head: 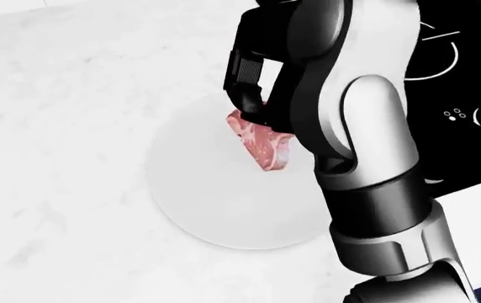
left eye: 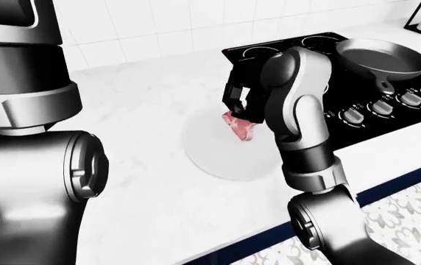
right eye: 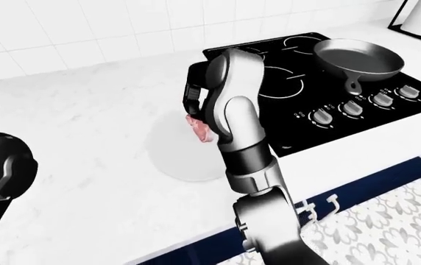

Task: Pick the lamb chop from the pan and place it on the plate.

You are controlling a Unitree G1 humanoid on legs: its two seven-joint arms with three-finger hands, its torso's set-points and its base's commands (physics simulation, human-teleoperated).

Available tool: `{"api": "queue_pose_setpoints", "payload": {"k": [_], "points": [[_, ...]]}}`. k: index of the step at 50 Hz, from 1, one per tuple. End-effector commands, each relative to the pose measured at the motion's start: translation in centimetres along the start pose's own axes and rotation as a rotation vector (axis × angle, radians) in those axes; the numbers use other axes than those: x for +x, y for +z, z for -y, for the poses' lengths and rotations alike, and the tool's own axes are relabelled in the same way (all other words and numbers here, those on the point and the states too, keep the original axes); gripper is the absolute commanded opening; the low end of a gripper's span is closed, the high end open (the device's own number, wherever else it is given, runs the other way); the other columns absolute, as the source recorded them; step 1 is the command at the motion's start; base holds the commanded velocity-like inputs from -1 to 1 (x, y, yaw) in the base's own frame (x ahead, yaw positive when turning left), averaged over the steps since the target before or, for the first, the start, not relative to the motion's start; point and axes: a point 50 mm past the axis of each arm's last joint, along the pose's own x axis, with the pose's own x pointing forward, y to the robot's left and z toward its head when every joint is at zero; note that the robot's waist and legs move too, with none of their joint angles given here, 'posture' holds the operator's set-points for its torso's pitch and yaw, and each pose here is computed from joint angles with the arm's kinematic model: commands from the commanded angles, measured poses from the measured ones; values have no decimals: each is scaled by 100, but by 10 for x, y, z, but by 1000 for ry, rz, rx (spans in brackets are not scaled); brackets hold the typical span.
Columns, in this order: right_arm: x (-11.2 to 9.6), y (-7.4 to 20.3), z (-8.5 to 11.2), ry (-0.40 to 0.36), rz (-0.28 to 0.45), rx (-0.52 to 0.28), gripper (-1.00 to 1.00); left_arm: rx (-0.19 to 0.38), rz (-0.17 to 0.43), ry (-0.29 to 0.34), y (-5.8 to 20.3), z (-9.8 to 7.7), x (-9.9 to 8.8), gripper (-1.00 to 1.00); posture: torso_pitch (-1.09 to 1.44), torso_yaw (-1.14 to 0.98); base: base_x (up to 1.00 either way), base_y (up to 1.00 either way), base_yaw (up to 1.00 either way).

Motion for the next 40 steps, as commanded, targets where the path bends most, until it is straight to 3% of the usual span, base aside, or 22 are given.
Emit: {"api": "queue_pose_setpoints", "payload": {"k": [1,9,36,37,38,40], "points": [[-11,4,13,-87,12,-9,-100,-9,89,27,19,-7,-6,100,0,0,0,0,0],[3,1,7,-78,-9,-14,-100,-8,89,29,18,-6,-6,100,0,0,0,0,0],[19,5,-12,-53,5,-8,-100,-7,84,7,16,1,-9,100,0,0,0,0,0],[20,5,-12,-54,2,-8,-28,-6,83,8,16,1,-8,100,0,0,0,0,0],[20,5,-11,-54,3,-5,100,-6,82,9,15,0,-8,100,0,0,0,0,0],[20,4,-11,-54,0,-6,100,-6,82,9,15,0,-8,100,0,0,0,0,0]]}}
